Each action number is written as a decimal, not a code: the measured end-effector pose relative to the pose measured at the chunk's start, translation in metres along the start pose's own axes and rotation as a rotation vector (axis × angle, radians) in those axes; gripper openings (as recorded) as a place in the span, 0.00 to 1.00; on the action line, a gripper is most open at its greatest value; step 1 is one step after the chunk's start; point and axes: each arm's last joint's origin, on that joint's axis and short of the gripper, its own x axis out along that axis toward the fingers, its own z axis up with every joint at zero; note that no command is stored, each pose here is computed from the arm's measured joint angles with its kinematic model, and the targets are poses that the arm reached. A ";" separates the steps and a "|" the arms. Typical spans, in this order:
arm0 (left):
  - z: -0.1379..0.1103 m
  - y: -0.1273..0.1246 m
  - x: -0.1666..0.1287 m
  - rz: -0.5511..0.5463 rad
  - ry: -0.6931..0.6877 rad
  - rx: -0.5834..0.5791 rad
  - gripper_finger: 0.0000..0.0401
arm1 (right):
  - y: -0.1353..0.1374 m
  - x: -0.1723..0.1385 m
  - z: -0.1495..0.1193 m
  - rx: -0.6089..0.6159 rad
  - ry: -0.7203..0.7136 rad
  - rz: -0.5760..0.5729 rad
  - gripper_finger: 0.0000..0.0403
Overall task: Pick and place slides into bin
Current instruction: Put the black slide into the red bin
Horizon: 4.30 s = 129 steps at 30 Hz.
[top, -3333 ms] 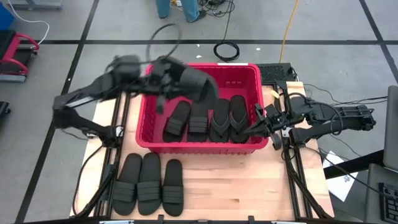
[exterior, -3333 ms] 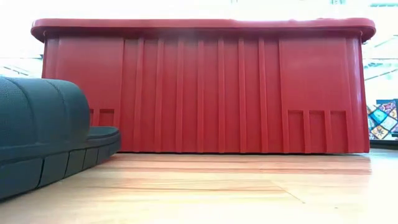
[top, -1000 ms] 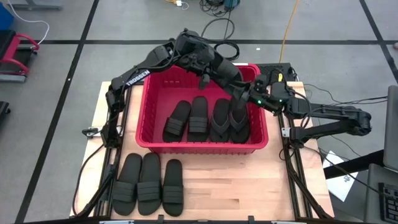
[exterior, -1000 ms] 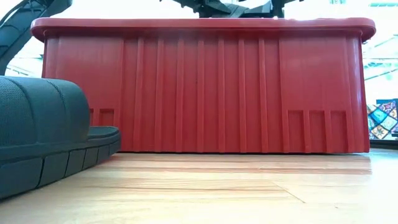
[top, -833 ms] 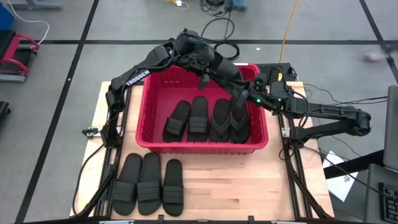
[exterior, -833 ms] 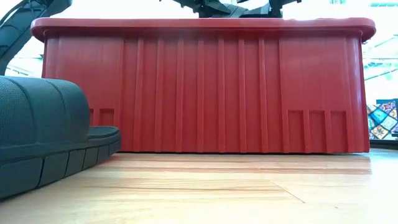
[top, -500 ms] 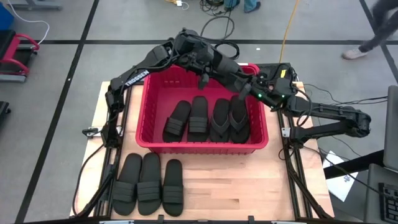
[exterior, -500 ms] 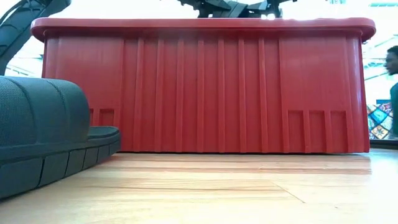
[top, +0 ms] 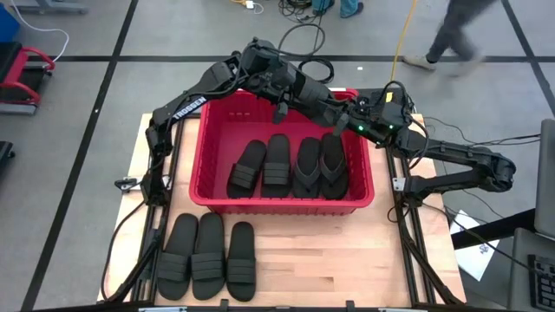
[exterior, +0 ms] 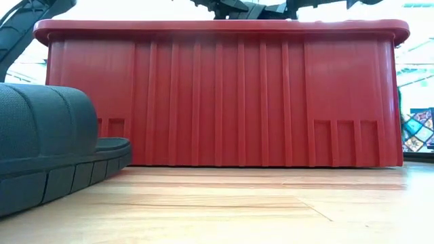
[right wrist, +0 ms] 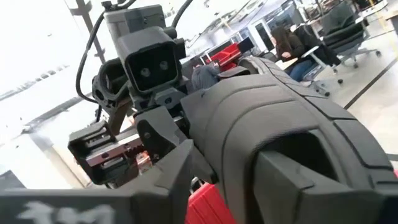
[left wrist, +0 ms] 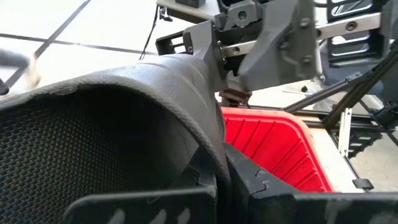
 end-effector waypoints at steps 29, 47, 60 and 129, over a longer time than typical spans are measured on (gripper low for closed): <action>0.025 -0.031 -0.076 0.189 -0.088 0.115 0.43 | -0.008 -0.013 0.010 0.208 0.018 -0.094 0.00; 0.025 -0.052 -0.123 0.282 -0.053 0.176 0.48 | 0.034 -0.041 -0.024 0.408 -0.007 -0.318 0.00; 0.013 -0.047 -0.128 0.277 0.051 0.154 0.48 | 0.068 -0.083 -0.056 0.436 -0.260 -0.567 0.00; 0.014 -0.050 -0.132 0.257 0.033 0.148 0.48 | 0.000 -0.042 -0.110 0.237 0.496 -0.754 0.39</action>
